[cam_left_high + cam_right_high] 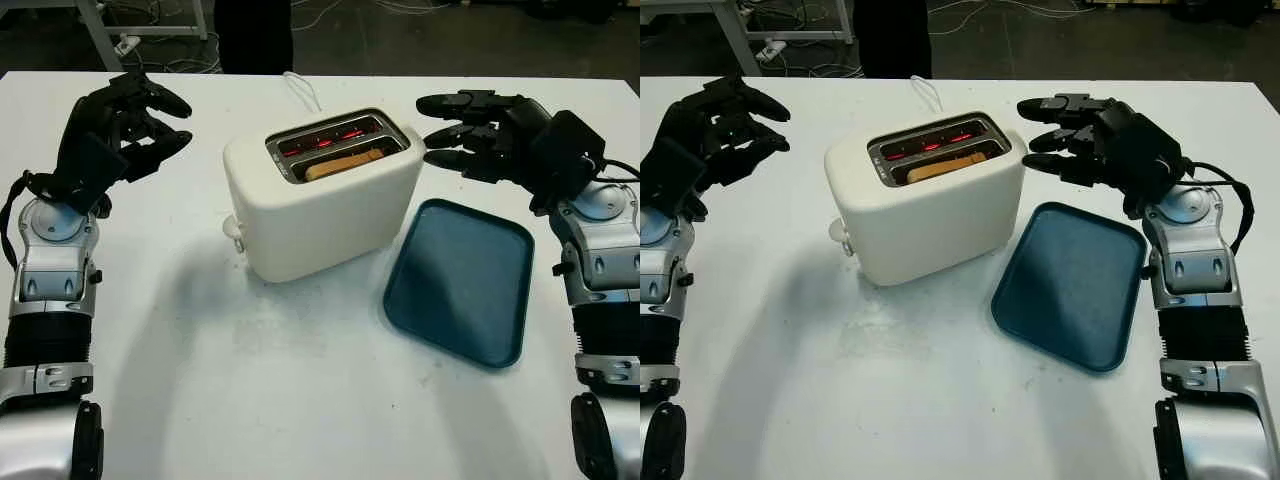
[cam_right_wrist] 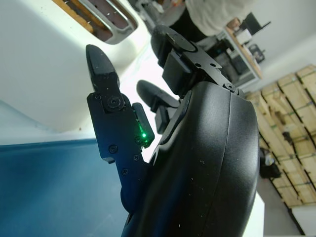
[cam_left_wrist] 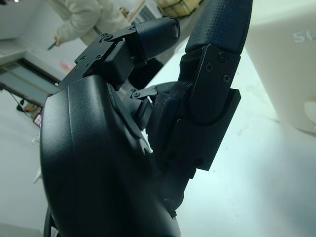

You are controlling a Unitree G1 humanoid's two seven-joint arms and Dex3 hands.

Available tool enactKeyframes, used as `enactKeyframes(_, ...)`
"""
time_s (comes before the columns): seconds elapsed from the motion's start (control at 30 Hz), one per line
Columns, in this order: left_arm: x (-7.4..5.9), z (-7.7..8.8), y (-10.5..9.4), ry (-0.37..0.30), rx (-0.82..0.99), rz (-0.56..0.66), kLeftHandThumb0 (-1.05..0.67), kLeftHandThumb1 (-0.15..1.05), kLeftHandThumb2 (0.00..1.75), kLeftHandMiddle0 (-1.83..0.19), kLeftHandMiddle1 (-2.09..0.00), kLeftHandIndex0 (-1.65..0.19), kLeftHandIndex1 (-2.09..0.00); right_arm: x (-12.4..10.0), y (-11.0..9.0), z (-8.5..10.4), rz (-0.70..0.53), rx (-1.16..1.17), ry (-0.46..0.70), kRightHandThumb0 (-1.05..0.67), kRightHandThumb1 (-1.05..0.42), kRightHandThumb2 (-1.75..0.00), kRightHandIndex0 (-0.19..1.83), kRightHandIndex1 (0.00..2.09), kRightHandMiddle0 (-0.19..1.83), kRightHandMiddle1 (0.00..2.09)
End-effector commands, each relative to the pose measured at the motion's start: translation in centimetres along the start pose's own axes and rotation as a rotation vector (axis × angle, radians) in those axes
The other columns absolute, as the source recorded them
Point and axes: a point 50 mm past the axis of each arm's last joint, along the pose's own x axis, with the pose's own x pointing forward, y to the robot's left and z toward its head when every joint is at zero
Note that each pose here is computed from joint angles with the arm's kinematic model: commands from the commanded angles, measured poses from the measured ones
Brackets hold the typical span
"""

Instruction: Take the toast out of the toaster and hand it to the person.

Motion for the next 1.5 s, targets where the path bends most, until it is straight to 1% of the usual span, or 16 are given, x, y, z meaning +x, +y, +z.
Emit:
enactKeyframes(0.0, -0.3, -0.2, 0.2, 0.008, -0.020, 0.016, -1.05, 0.92, 0.15, -0.64, -1.22, -0.59, -1.15, 0.0, -0.3, 0.4, -0.002, 0.002, -0.008, -0.30, -0.83, 0.00, 0.32, 0.87, 0.65, 0.02)
enactKeyframes(0.2, -0.4, -0.4, 0.0, 0.013, -0.012, 0.012, -1.05, 0.92, 0.15, -0.66, -1.20, -0.61, -1.14, -0.2, -0.2, 0.6, 0.005, 0.012, -0.001, -0.29, -0.83, 0.00, 0.31, 0.87, 0.64, 0.01)
enactKeyframes(0.53, -0.3, -0.7, -0.2, 0.017, -0.043, -0.008, -1.05, 0.92, 0.12, -0.69, -1.16, -0.63, -1.08, -0.3, -0.3, 0.9, -0.013, 0.007, -0.003, -0.21, -0.84, 0.00, 0.30, 0.86, 0.62, 0.00)
enactKeyframes(0.7, -0.4, -0.7, -0.1, 0.021, -0.038, -0.007, -1.05, 0.92, 0.12, -0.69, -1.14, -0.64, -1.07, -0.5, -0.7, 1.0, -0.026, -0.060, -0.036, -0.26, -0.83, 0.00, 0.37, 0.82, 0.66, 0.02)
enactKeyframes(0.77, -0.4, -0.6, -0.2, 0.021, -0.038, -0.006, -1.05, 0.92, 0.12, -0.70, -1.14, -0.64, -1.07, -0.5, -0.8, 1.1, -0.026, -0.056, -0.031, -0.27, -0.83, 0.00, 0.38, 0.80, 0.66, 0.02)
enactKeyframes(0.9, -0.4, -0.6, -0.2, 0.013, -0.025, -0.009, -1.05, 0.92, 0.13, -0.70, -1.14, -0.64, -1.07, -0.7, -1.1, 1.5, -0.039, -0.071, -0.046, -0.17, -0.85, -0.01, 0.37, 0.75, 0.64, 0.01)
enactKeyframes(1.07, -0.4, -0.7, -0.2, 0.021, -0.044, -0.008, -1.05, 0.92, 0.12, -0.70, -1.15, -0.65, -1.07, -0.8, -1.3, 1.4, -0.049, -0.085, -0.059, -0.25, -0.84, 0.00, 0.38, 0.72, 0.65, 0.01)
enactKeyframes(1.13, -0.4, -0.7, -0.3, 0.022, -0.046, -0.008, -1.05, 0.92, 0.12, -0.70, -1.14, -0.64, -1.07, -0.9, -1.4, 1.3, -0.050, -0.087, -0.061, -0.25, -0.84, 0.00, 0.39, 0.71, 0.64, 0.01)
enactKeyframes(1.23, -0.5, -0.6, -0.3, 0.025, -0.051, -0.013, -1.05, 0.92, 0.12, -0.70, -1.14, -0.64, -1.07, -0.9, -1.5, 1.2, -0.053, -0.081, -0.065, -0.23, -0.85, 0.00, 0.39, 0.68, 0.64, 0.01)
enactKeyframes(1.3, -0.5, -0.5, -0.4, 0.023, -0.054, -0.016, -1.05, 0.92, 0.11, -0.69, -1.14, -0.63, -1.07, -1.0, -1.5, 1.2, -0.055, -0.068, -0.066, -0.18, -0.86, -0.01, 0.38, 0.66, 0.62, 0.00)
enactKeyframes(1.47, -0.7, -0.4, -0.4, 0.008, -0.064, -0.022, -1.05, 0.92, 0.10, -0.67, -1.12, -0.61, -1.05, -1.1, -1.5, 1.0, -0.065, -0.081, -0.060, -0.14, -0.87, -0.01, 0.38, 0.64, 0.61, 0.00)
